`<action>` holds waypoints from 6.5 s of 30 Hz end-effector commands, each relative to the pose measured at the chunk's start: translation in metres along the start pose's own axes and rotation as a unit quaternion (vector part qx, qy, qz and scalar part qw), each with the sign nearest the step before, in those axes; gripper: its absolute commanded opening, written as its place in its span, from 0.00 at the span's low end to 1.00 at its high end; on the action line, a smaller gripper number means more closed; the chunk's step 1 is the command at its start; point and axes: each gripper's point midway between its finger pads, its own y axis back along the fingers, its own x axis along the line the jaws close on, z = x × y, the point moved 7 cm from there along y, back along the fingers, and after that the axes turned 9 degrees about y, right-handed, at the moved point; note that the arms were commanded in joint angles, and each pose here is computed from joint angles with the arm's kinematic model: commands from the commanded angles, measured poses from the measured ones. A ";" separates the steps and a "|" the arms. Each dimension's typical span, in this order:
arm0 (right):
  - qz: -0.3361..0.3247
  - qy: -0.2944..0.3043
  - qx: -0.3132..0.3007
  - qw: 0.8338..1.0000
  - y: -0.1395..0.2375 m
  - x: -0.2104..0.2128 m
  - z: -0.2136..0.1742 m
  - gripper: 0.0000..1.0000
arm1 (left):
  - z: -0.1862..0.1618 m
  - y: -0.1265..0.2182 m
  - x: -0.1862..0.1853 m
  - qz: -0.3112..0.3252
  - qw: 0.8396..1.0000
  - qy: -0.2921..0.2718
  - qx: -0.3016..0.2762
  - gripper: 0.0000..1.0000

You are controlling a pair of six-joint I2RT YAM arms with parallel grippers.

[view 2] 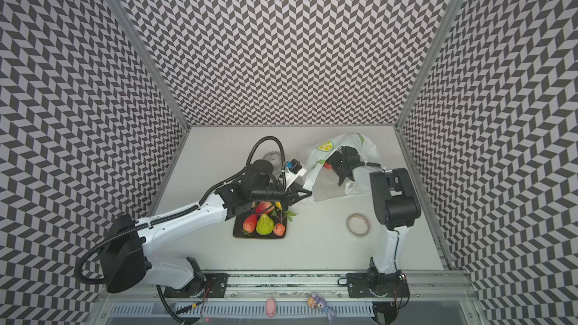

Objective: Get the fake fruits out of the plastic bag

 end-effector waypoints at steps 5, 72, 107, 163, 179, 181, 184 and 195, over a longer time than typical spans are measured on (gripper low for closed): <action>-0.006 0.018 0.022 1.000 -0.019 0.003 -0.003 0.65 | 0.008 0.000 -0.005 -0.009 1.000 -0.010 -0.004 0.00; 0.144 0.607 -0.071 0.779 0.185 0.054 -0.121 0.31 | 0.115 0.024 0.114 0.196 0.971 0.032 -0.133 0.00; 0.348 0.589 0.025 0.729 0.218 0.168 -0.235 0.32 | 0.111 0.082 0.091 0.251 0.951 0.045 -0.173 0.68; 0.342 0.629 0.068 0.695 0.203 0.236 -0.286 0.70 | 0.059 0.244 0.090 0.476 0.812 0.162 -0.298 0.74; -0.045 0.327 -0.064 0.942 0.329 0.131 -0.072 0.69 | 0.055 0.123 0.077 0.175 0.973 0.034 -0.149 0.77; -0.103 0.278 -0.110 0.949 0.342 0.106 -0.046 0.76 | 0.052 0.104 0.077 0.149 0.979 0.034 -0.135 0.78; -0.180 0.195 -0.158 0.951 0.352 0.063 -0.019 0.88 | 0.051 0.080 0.085 0.137 0.982 0.042 -0.125 0.82; -0.262 -0.082 -0.084 0.958 0.314 -0.062 -0.003 1.00 | 0.049 0.014 0.121 0.110 0.987 0.074 -0.088 0.84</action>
